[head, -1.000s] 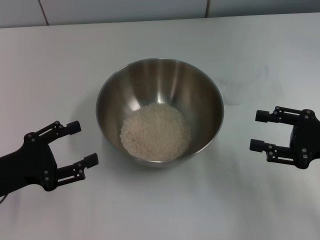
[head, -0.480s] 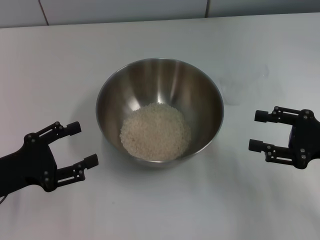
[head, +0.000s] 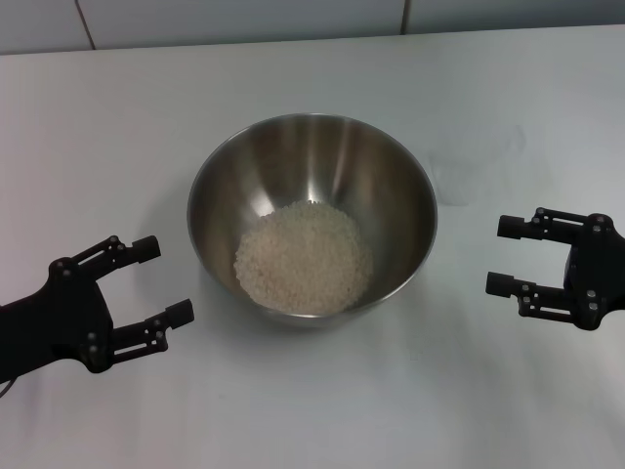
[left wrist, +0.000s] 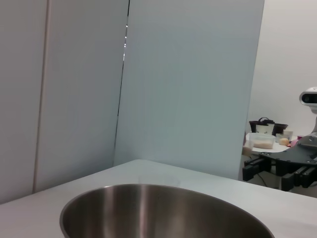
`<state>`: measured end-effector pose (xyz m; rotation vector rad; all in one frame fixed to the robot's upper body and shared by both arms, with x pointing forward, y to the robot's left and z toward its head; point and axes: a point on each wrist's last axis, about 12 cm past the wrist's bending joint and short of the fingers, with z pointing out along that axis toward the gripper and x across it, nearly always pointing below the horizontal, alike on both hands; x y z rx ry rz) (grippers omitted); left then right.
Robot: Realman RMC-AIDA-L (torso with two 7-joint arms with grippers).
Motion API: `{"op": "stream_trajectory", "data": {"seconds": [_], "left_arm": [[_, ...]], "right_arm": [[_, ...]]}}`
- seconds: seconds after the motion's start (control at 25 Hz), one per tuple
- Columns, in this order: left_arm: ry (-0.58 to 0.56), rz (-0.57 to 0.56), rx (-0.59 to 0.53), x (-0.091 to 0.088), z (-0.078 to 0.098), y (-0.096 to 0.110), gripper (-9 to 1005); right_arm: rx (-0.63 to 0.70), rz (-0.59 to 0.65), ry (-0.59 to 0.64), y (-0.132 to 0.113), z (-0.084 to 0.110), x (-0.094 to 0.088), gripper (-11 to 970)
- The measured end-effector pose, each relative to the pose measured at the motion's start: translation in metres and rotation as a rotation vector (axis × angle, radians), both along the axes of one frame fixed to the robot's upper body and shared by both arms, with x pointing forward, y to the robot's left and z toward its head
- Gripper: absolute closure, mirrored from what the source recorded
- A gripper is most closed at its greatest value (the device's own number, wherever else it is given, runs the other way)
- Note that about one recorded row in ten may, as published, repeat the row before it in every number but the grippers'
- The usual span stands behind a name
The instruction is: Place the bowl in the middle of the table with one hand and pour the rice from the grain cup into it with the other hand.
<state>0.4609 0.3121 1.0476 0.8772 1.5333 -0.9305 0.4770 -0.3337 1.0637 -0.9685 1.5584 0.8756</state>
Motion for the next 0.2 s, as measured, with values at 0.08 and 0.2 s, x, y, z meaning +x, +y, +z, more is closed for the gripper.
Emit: {"op": "stream_trajectory", "data": {"seconds": [0.08, 0.2], "left_arm": [[0.004, -0.002, -0.001, 0.0006, 0.0003, -0.0002, 135], [0.005, -0.002, -0.002, 0.0008, 0.0005, -0.0001, 135]], "right_arm": [[0.0, 0.0, 0.0, -0.0001, 0.0, -0.0001, 267], [0.0, -0.001, 0.001, -0.0002, -0.0002, -0.0004, 267]]}}
